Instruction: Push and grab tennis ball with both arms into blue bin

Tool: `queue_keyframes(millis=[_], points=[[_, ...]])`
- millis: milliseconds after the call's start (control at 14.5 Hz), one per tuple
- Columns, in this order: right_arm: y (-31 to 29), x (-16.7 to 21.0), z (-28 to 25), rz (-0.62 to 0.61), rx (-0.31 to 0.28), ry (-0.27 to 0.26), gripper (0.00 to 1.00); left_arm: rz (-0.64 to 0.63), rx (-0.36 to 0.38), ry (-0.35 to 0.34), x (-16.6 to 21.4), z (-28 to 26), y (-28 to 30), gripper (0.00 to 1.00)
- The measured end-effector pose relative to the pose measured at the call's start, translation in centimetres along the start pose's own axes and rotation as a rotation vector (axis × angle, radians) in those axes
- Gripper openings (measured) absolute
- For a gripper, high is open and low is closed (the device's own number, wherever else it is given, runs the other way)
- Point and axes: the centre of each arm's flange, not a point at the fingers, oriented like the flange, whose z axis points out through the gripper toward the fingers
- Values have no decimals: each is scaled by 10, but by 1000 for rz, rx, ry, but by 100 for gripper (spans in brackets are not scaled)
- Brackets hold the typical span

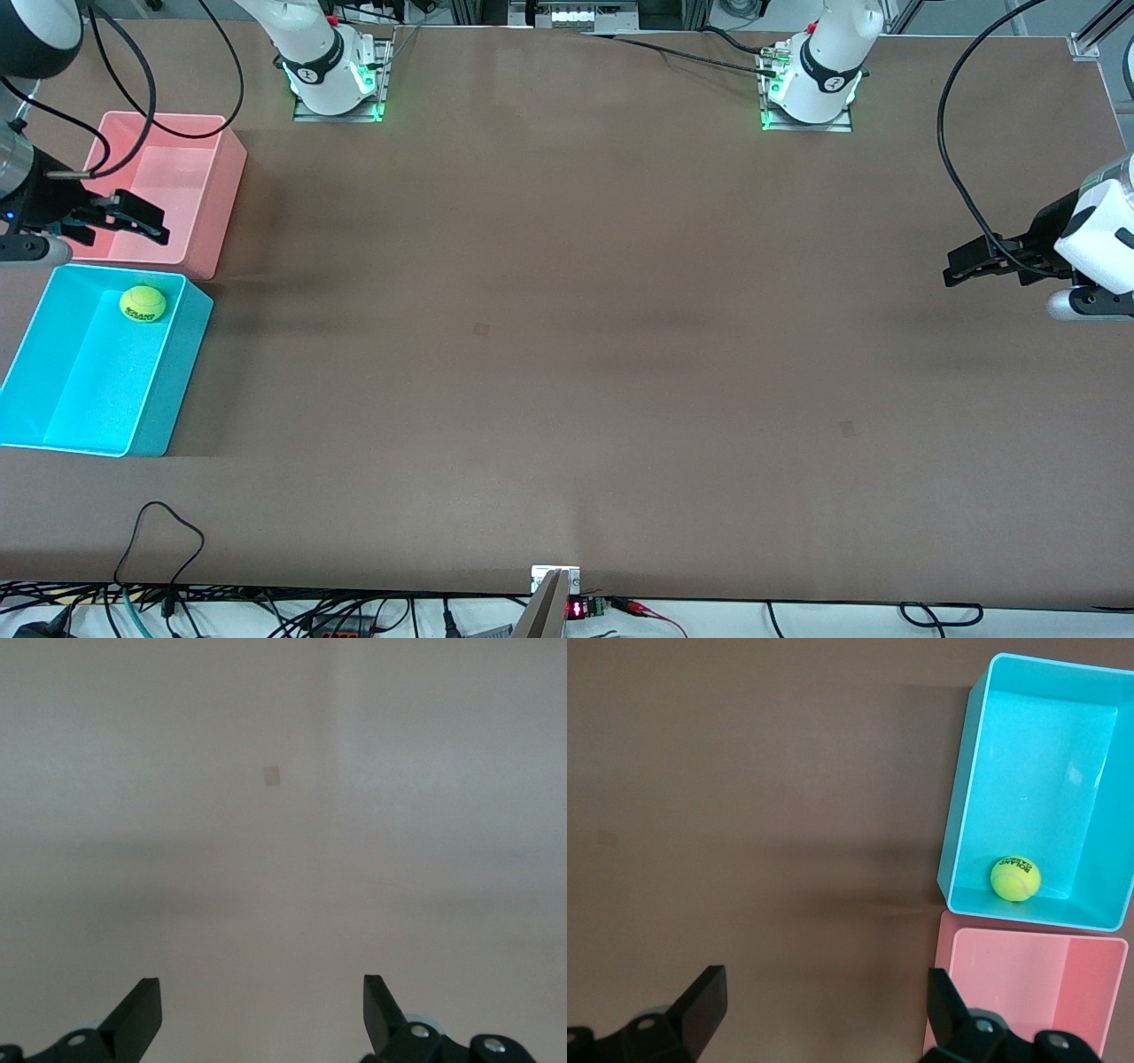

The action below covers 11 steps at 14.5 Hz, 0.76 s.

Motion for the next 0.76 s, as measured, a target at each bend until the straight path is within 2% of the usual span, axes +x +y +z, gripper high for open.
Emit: queue_keyframes(millis=[276,552,759], points=[[0,1,-18,1,0,-10,100,0,0,0,0,0,0,100],[1,15,-4,1,2,-35,100,0,0,0,0,0,0,100],[1,17,-3,0,2,-35,100,0,0,0,0,0,0,100]])
